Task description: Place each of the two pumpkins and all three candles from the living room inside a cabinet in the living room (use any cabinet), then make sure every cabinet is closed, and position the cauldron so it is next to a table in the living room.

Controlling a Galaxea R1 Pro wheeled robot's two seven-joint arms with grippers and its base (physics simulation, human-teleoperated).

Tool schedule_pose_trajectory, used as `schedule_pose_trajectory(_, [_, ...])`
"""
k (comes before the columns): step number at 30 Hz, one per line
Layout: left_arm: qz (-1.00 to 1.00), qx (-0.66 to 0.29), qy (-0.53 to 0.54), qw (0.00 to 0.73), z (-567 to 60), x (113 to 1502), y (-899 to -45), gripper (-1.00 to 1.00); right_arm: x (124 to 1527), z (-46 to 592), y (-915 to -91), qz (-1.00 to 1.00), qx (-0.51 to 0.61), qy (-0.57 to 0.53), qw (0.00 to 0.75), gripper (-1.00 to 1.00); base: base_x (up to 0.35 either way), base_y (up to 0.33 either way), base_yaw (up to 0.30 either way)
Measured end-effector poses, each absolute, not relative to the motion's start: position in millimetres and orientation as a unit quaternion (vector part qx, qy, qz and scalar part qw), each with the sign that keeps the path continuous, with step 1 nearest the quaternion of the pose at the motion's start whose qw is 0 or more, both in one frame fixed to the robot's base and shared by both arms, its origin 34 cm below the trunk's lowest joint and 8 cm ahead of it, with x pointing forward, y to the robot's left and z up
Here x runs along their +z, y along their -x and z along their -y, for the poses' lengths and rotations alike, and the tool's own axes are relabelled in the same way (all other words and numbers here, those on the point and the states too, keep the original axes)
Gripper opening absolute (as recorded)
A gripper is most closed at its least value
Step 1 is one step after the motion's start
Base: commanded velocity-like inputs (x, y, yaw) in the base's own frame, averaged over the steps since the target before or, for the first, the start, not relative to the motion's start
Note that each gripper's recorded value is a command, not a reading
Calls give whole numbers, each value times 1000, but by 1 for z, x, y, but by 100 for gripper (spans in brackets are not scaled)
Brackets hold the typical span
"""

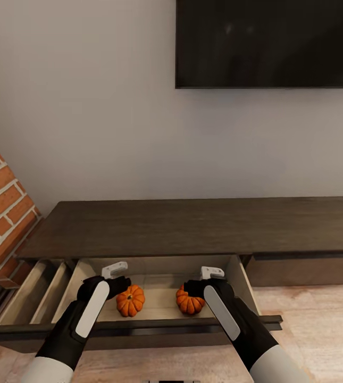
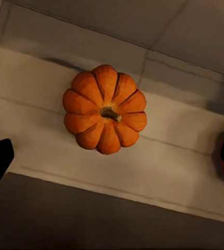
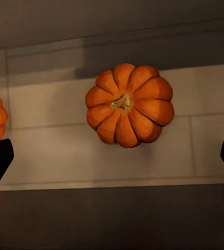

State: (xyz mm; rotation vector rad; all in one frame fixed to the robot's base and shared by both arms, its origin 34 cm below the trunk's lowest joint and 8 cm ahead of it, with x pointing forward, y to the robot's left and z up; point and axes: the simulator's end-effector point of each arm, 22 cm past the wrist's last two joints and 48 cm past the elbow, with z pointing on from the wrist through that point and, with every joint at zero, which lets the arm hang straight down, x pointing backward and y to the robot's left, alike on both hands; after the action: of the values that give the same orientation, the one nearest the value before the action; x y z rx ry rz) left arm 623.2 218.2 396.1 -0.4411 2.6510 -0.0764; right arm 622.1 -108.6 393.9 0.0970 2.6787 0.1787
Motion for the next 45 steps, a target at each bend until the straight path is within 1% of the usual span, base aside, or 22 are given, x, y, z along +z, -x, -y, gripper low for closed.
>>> schedule_pose_trajectory(10, [-959, -4, 179, 219, -235, 418, -625, 100, 416, 110, -627, -972, 62, -35, 224, 100, -136, 0, 0])
schedule_pose_trajectory(14, [-959, -2, 180, 219, -236, 426, -627, 100, 425, 110, -629, -972, 61, -35, 225, 100, -44, 0, 0])
schedule_pose_trajectory(19, [-959, -2, 180, 218, -235, 437, -629, 100, 437, 109, -633, -971, 62, -35, 227, 100, -192, 0, 0])
schedule_pose_trajectory(36, [-960, -3, 178, 218, -233, 474, -637, 100, 479, 107, -645, -969, 68, -34, 235, 100, -17, 0, 0])
schedule_pose_trajectory(45, [-960, -4, 178, 218, -232, 493, -641, 100, 502, 106, -651, -968, 70, -34, 240, 100, -129, 0, 0])
